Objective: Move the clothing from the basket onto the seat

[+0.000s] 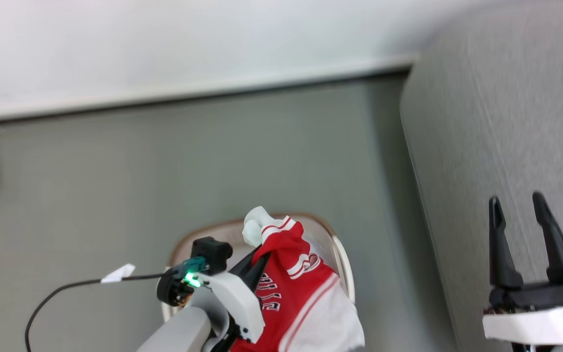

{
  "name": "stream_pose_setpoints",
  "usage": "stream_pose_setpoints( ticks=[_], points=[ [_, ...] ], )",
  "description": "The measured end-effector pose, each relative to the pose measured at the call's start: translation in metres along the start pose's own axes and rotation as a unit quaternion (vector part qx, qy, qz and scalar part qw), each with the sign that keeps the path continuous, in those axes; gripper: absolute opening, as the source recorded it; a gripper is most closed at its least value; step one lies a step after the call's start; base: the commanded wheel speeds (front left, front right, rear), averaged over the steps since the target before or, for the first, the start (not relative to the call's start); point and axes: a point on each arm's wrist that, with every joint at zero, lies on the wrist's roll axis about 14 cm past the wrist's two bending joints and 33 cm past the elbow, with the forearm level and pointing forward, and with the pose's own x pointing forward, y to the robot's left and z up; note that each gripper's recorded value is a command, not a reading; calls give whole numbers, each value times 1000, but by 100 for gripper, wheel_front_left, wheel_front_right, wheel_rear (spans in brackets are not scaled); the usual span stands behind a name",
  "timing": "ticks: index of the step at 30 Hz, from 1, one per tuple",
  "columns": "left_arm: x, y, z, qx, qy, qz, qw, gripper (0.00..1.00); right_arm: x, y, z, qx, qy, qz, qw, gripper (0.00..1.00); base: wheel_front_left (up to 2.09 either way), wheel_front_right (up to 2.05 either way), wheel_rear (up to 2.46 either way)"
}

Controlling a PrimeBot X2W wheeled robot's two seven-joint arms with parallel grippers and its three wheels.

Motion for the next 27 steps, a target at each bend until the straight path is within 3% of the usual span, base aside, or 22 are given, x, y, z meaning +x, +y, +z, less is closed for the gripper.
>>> stream_pose_setpoints(
  ticks=[5, 11, 19, 27],
  points=[
    [-39, -5, 61, 31, -93, 21, 995, 0, -16, 12, 26, 1, -26, 24, 999, 100, 0, 0, 0],
    [-95, -19, 116, 64, -191, 51, 978, 0, -38, 23, 45, -3, -46, 49, 998, 100, 0, 0, 0],
    [-174, -27, 148, 95, -267, 100, 954, 0, -70, 44, 61, -1, -64, 90, 994, 100, 0, 0, 0],
    [-218, -32, 159, 112, -291, 125, 942, 0, -86, 61, 65, -7, -67, 129, 989, 100, 0, 0, 0]
  ],
)
